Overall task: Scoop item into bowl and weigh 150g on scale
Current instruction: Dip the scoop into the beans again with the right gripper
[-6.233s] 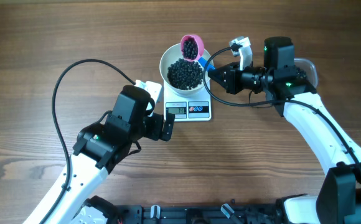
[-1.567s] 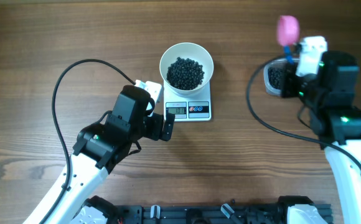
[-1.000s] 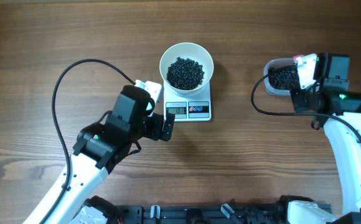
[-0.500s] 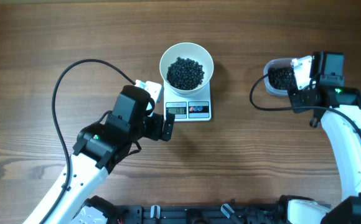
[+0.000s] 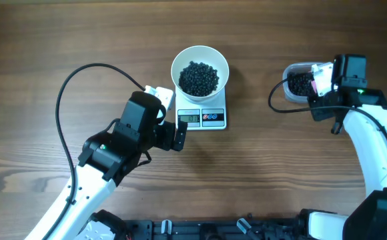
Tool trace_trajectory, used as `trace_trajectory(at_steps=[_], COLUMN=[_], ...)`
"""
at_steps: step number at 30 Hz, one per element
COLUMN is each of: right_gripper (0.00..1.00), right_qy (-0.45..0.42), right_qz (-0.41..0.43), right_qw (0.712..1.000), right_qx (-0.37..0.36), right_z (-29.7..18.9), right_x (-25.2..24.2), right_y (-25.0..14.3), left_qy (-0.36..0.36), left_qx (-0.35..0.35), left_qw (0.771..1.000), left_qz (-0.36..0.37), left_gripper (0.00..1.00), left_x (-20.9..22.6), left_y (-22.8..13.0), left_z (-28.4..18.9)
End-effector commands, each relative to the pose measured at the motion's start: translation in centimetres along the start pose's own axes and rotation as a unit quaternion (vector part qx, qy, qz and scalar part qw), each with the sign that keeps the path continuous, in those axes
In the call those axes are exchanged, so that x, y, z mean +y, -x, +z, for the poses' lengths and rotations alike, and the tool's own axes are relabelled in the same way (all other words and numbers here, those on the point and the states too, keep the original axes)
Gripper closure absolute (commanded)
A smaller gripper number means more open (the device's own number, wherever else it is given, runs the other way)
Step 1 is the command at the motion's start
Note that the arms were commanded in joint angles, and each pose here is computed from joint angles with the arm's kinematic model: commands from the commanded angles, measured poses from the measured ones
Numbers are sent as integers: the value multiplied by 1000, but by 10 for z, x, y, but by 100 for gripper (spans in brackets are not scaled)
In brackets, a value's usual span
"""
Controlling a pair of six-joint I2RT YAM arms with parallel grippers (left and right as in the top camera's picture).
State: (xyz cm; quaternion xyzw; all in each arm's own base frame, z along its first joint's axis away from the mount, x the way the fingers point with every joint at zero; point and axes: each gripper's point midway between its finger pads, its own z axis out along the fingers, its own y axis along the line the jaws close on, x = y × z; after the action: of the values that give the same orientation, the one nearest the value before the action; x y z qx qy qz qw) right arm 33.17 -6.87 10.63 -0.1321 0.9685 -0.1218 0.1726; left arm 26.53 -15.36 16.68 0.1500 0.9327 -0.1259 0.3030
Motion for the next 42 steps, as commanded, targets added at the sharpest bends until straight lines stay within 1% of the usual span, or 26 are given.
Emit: trace_trajectory(at_steps=[1,4,10,18,23,30,36,42], right_gripper=[96,96,96,96,96,96,96,96], right_qy=[37,61,139,152,190,193,188,252], right_qz=[7,8,9,12,31,44,83,118], right_qw=[999,998,989,987,980,979,977,958], right_qx=[-8,-16,-41,-46,-58,-54,-47,-73], right_z=[5,4,-2,-3,-8,-8,-6,-15], right_x=[6,14,41,45,57,57,46,49], right_y=[0,2,10,11,16,15,11,13], left_qy=[1,1,1,1,1,1,1,1], left_qx=[-3,-3,-3,-3,-3,-3,-3,-3], left_qw=[1000,1000,1000,1000,1000,1000,1000,1000], left_qz=[12,12,12,12,12,12,12,12], left_gripper=[0,0,0,0,0,0,0,0], left_x=[-1,-1,-1,-1,-1,-1,-1,-1], left_y=[2,2,2,2,2,2,2,2], left_z=[0,0,0,0,0,0,0,0])
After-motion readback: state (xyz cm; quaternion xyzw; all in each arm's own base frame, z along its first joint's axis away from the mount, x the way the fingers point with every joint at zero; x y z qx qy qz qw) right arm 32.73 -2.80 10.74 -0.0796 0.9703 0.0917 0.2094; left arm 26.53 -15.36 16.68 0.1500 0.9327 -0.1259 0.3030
